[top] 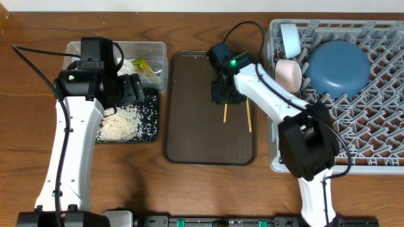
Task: Sort waste into correct bins and load items into the dishwasher rack
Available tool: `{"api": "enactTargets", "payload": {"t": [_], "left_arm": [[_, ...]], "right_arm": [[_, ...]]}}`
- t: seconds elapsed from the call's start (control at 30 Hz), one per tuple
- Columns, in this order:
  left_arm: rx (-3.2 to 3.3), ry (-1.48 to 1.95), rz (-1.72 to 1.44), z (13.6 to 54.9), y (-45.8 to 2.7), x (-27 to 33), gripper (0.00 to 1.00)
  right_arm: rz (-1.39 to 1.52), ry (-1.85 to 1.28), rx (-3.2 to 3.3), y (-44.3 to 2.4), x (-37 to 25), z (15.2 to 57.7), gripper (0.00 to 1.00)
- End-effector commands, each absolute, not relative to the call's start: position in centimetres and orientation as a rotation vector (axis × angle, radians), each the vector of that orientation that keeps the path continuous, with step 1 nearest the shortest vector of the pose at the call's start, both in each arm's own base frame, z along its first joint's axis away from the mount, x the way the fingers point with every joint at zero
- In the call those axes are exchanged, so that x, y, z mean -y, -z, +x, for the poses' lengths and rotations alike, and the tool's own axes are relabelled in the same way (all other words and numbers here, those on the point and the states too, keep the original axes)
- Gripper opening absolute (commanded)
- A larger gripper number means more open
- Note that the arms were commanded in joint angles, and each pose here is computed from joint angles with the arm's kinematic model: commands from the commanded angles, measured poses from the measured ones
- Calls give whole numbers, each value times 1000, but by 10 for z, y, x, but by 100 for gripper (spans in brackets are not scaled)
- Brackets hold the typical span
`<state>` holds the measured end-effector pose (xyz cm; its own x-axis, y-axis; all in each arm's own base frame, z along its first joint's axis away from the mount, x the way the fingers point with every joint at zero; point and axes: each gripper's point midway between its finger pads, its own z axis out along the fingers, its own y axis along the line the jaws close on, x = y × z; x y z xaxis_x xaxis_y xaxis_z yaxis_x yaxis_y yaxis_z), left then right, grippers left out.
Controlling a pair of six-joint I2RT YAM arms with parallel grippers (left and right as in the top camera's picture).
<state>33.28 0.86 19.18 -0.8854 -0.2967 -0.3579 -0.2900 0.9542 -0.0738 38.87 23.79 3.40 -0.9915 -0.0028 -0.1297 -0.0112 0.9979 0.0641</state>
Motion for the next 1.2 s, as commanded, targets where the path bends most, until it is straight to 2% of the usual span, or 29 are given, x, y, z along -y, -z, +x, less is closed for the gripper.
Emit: {"api": "enactTargets", "payload": {"t": [0.0, 0.2, 0.37, 0.6, 0.73, 0.93, 1.17], "left_arm": [[-2755, 10, -416, 331, -186, -11, 94], [-2755, 10, -416, 331, -186, -11, 94], [-2755, 10, -416, 331, -186, -11, 94], [-2755, 10, -416, 331, -186, -11, 94], [-2755, 10, -416, 331, -186, -11, 94], [-2755, 10, -416, 331, -186, -11, 94], [-2755, 10, -416, 331, -186, -11, 94]], "right_arm": [[17, -1, -3045, -7, -236, 384, 27], [17, 32, -3100, 15, -233, 377, 24], [30, 8, -3118, 15, -232, 376, 1], [-37, -24, -3140, 4, -234, 373, 1], [-142, -49, -3096, -33, -237, 387, 1], [-327, -134, -2906, -133, -229, 415, 1], [-183, 87, -2758, -226, -134, 418, 1]]}}
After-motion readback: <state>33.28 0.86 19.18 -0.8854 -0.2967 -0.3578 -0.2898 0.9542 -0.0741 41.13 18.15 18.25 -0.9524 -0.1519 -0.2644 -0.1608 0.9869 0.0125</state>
